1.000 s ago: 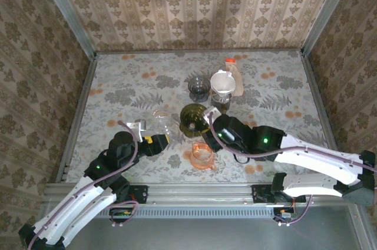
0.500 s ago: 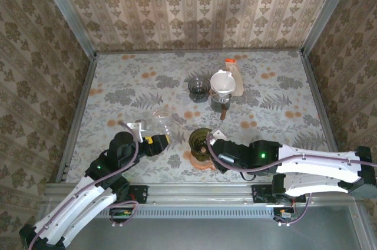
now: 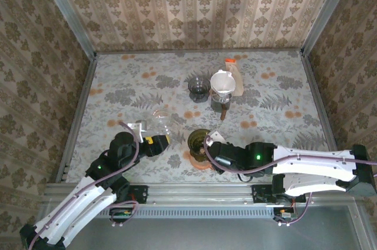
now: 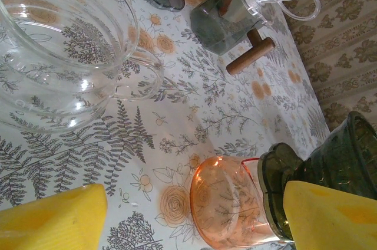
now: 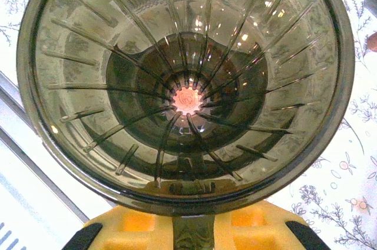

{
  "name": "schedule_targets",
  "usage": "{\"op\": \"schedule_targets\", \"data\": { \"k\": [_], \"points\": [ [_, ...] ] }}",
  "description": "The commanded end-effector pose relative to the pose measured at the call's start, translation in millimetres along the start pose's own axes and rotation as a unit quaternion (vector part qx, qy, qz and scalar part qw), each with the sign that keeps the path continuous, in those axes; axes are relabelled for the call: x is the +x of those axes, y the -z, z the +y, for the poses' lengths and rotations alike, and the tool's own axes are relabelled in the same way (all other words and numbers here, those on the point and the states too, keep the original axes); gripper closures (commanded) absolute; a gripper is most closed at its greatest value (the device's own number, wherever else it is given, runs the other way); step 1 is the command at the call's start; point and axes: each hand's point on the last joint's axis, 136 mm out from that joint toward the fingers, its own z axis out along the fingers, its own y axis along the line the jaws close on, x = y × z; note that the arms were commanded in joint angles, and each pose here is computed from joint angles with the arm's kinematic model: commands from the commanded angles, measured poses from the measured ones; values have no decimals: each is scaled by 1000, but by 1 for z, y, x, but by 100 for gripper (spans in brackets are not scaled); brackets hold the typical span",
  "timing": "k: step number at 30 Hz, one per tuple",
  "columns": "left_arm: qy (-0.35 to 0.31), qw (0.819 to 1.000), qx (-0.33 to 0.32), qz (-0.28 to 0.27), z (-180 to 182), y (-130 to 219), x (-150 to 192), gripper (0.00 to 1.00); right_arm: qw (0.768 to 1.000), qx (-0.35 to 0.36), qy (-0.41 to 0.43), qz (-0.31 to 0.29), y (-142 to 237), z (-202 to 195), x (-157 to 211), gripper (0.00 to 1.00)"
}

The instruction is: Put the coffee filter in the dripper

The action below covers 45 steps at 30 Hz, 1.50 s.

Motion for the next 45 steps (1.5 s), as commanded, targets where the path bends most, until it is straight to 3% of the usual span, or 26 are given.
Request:
{"op": "schedule_targets", "data": {
  "k": [1, 7, 12, 14, 25, 29, 34, 39, 45],
  "points": [
    [-2, 1000, 6, -4, 0, -1, 0, 20, 1000, 15, -11, -9, -2, -4, 1, 89],
    [-2, 1000, 4, -4, 1, -1, 0, 20, 1000, 12, -11, -7, -4, -2, 5, 84],
    [-1, 1000, 5, -3, 1, -1, 0, 20, 1000, 11, -17, -11, -4, -1, 5, 53],
    [-1, 1000, 5, -3, 1, -1, 0, 20, 1000, 11, -21, -15, -2, -3, 4, 45],
    [1, 1000, 10, -7, -2, -1, -2, 20, 992, 19, -61, -106, 45, -25, -32, 24],
    [0, 1000, 13, -8, -4, -1, -3, 20, 985, 71, -71, -142, 68, -50, -55, 25],
    [2, 1000, 13, -7, -3, -1, -2, 20, 972, 134, -115, -156, 77, -99, -82, 35],
    [4, 1000, 13, -8, -2, -2, -2, 20, 952, 163, -196, -169, 63, -161, -104, 39],
    [5, 1000, 14, -8, -2, -2, -2, 20, 922, 151, -314, -171, 29, -243, -119, 55]
  ]
}}
